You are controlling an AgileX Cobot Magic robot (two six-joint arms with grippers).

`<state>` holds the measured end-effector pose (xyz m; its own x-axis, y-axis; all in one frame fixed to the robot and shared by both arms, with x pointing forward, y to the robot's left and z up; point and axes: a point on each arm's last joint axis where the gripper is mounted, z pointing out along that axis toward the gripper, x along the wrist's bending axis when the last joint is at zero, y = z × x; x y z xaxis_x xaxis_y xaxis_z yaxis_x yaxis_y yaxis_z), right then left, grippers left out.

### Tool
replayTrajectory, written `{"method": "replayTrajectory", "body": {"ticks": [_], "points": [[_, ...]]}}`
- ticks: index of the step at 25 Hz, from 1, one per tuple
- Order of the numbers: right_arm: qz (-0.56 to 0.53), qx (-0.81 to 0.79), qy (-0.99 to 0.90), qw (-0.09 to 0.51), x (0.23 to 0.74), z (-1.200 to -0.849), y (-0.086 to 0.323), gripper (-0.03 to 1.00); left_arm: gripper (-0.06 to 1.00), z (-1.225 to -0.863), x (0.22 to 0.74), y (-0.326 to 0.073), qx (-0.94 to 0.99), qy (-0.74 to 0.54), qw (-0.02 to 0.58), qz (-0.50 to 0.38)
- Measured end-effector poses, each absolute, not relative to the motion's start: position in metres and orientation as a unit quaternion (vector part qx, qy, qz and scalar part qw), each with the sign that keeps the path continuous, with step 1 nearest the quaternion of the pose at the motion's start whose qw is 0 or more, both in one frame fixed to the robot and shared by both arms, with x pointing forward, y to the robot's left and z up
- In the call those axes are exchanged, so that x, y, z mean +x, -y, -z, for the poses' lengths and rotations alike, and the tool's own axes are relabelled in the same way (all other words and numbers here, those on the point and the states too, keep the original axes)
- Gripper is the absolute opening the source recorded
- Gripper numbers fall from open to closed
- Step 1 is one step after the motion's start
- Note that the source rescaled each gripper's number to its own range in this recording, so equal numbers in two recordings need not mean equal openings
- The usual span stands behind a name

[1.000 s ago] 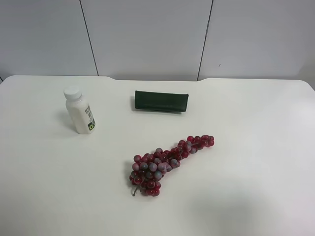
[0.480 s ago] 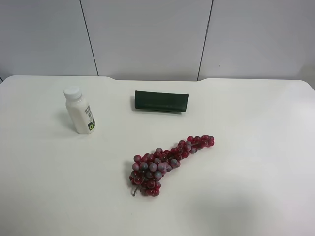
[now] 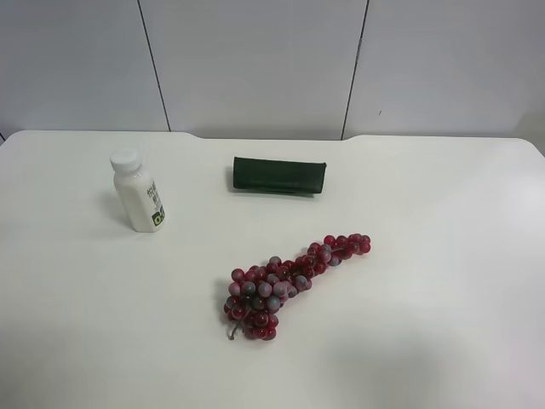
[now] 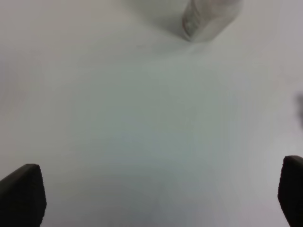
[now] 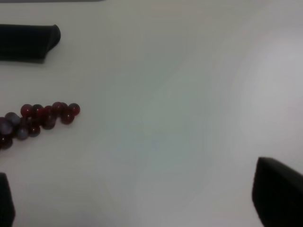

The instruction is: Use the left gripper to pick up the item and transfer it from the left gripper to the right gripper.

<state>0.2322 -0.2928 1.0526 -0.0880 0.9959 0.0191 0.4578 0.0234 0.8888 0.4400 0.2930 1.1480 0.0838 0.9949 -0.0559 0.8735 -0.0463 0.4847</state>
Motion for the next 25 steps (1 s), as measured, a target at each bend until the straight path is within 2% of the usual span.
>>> {"method": "replayTrajectory", "body": {"ticks": [6,12,18,25], "points": [[-0.389,0.58,-0.626,0.345,0.232,-1.053,0.293,0.98,0.97,-1.128,0.506,-0.286,0.717,-0.668,0.18,-0.093],[-0.389,0.58,-0.626,0.345,0.232,-1.053,0.293,0.98,0.97,-1.105,0.557,-0.259,0.746,-0.645,0.156,-0.064],[-0.389,0.58,-0.626,0.345,0.232,-1.053,0.293,0.98,0.97,-1.089,0.59,-0.234,0.757,-0.635,0.146,-0.05],[-0.389,0.58,-0.626,0.345,0.232,-1.053,0.293,0.98,0.97,-1.065,0.605,-0.231,0.75,-0.649,0.125,-0.03]]}}
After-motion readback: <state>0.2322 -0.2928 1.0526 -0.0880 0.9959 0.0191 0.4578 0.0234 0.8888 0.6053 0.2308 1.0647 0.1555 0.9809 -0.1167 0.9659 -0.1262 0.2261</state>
